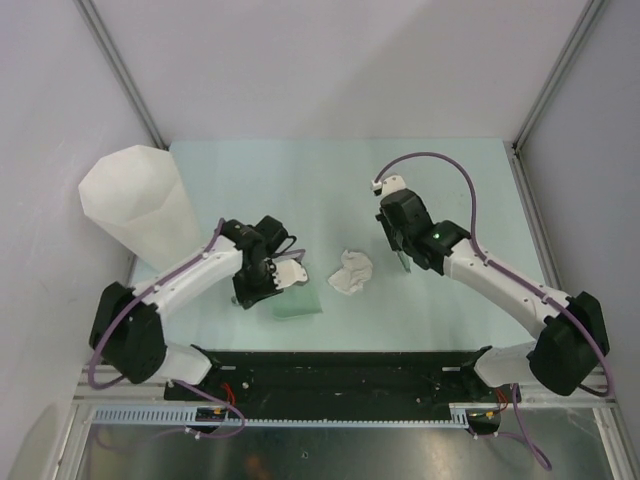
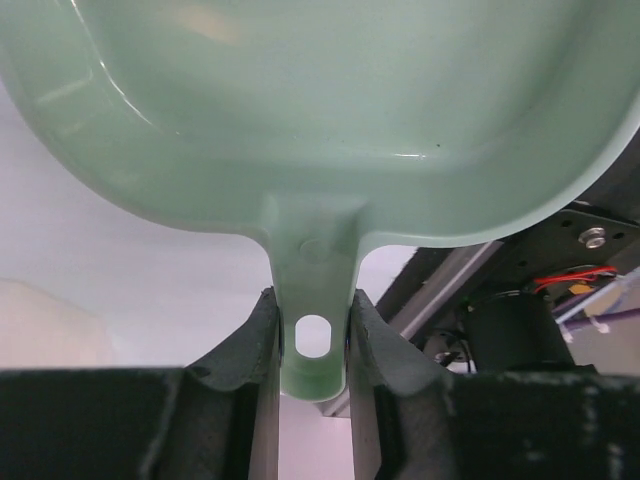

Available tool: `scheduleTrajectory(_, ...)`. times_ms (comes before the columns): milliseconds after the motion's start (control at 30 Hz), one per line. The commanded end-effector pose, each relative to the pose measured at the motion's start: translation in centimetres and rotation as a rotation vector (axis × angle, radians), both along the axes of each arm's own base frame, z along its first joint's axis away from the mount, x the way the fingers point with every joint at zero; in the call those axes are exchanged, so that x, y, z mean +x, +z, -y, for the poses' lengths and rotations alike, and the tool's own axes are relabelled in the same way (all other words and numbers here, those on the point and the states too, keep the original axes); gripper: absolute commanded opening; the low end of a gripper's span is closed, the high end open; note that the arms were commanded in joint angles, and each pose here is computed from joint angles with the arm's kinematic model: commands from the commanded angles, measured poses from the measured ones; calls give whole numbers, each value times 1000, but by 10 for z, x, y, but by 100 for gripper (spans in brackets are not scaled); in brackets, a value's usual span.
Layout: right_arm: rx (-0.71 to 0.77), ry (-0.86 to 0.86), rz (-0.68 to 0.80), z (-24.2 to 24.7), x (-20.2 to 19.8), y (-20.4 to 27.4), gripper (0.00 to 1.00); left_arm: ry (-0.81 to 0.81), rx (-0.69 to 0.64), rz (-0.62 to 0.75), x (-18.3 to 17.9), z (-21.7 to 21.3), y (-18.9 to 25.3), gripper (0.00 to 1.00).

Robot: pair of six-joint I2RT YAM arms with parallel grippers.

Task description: Sweep away the paper scraps from the table

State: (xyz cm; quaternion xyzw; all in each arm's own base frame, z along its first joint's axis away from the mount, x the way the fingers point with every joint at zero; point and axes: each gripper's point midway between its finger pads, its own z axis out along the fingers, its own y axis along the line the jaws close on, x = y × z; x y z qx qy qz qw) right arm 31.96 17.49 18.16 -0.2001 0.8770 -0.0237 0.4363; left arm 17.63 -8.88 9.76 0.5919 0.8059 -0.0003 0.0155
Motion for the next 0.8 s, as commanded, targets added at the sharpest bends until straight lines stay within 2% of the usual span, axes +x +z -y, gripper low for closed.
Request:
scheduleTrajectory(0, 42, -110, 66, -1, 17, 20, 0, 57, -7, -165, -20, 13, -23, 0)
scheduleTrajectory(67, 46, -166, 63, 2, 14, 16, 0, 78, 13, -162, -15, 14, -31, 0)
scheduleTrajectory(200, 57, -217, 65, -9, -1, 12, 0, 114, 153, -74, 3, 3, -46, 0)
scheduleTrajectory(433, 94, -184, 10, -37, -14, -5, 0, 124, 182, -21, 17, 6, -58, 0)
scheduleTrajectory(567, 129, -153, -26, -56, -24, -14, 0, 117, 184, -32, 13, 8, -64, 0)
scheduleTrajectory(667, 223, -115, -57, -79, -33, -13, 0, 112, 170, -40, 12, 12, -65, 0)
scheduleTrajectory(767, 469, 38, -161, -134, -54, 6, 0, 104, 154, -50, 12, 16, -66, 0)
